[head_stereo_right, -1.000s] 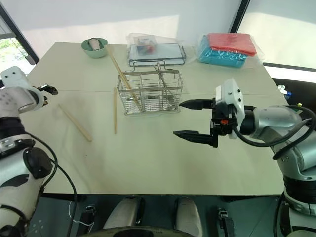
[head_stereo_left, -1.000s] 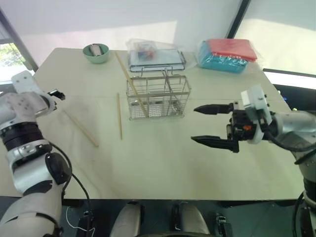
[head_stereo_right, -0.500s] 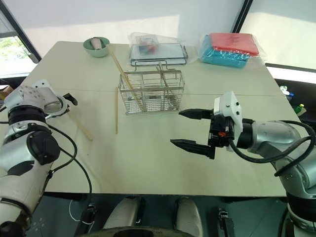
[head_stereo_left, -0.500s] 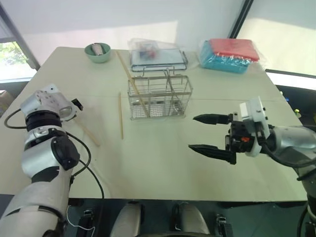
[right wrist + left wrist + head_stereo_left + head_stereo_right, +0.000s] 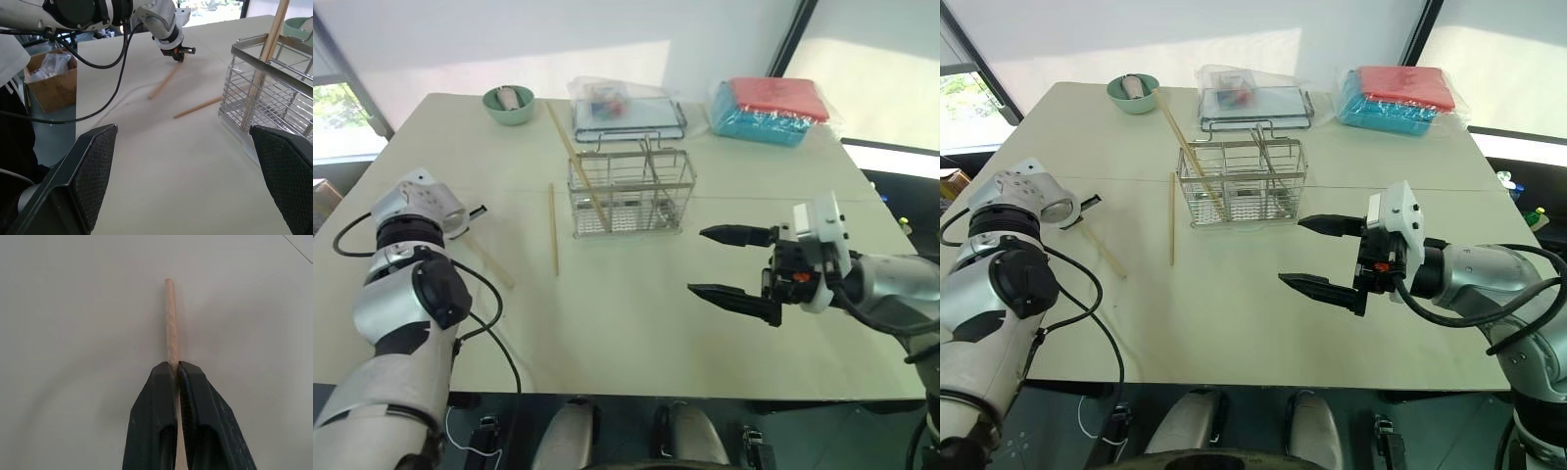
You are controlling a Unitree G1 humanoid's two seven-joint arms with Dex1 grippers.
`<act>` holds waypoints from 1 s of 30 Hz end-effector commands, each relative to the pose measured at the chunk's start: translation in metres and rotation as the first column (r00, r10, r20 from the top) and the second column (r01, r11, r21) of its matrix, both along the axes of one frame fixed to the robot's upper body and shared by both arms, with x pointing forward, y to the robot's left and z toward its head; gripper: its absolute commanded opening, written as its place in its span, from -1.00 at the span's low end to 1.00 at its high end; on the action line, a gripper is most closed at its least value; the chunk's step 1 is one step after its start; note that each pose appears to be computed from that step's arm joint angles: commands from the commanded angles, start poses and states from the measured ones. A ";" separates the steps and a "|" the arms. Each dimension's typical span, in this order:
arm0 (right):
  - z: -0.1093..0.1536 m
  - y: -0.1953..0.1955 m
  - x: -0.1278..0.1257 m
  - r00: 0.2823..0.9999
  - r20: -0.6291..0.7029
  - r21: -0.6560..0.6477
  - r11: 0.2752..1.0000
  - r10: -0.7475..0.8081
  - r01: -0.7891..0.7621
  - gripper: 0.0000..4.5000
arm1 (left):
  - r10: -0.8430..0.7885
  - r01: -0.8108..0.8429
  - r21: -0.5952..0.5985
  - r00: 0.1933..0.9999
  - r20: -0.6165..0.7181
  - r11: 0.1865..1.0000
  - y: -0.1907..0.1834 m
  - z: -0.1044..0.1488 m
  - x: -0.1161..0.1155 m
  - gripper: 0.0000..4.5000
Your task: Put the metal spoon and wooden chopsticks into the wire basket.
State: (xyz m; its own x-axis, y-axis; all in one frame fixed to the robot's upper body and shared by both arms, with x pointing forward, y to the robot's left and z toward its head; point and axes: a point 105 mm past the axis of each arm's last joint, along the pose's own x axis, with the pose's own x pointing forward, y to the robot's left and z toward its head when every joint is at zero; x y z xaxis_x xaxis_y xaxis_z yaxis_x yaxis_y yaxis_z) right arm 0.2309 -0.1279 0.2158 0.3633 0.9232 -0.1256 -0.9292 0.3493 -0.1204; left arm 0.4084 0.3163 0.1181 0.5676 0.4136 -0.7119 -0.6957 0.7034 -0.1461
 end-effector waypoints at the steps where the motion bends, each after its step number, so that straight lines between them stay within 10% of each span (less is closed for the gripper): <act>1: 0.012 -0.001 -0.003 0.998 0.056 0.006 1.000 0.002 -0.002 1.00 | 0.015 -0.014 -0.036 0.999 0.030 0.999 -0.001 0.007 0.003 -0.99; 7: 0.010 -0.002 -0.001 0.999 0.048 0.006 1.000 -0.002 0.001 1.00 | 0.040 -0.037 -0.052 0.997 0.062 0.998 0.007 0.011 0.002 -0.99; 13: 0.012 -0.003 0.001 0.999 0.039 0.002 1.000 0.001 -0.001 1.00 | -0.116 0.055 0.146 0.884 0.452 0.988 0.019 0.114 0.029 -0.99; 16: 0.011 -0.005 0.001 1.000 0.030 -0.005 1.000 0.001 0.000 1.00 | -0.251 0.074 0.275 0.678 0.691 0.959 0.015 0.191 0.030 -0.99; 22: 0.009 -0.004 -0.002 1.000 0.019 -0.009 1.000 -0.005 0.005 1.00 | -0.439 0.190 0.428 0.021 0.898 0.884 -0.047 0.332 -0.013 -0.99; 30: 0.003 -0.001 -0.005 0.999 0.013 0.013 0.999 -0.048 0.048 1.00 | -0.608 0.391 0.647 -0.237 0.758 0.654 -0.161 0.339 -0.021 -0.99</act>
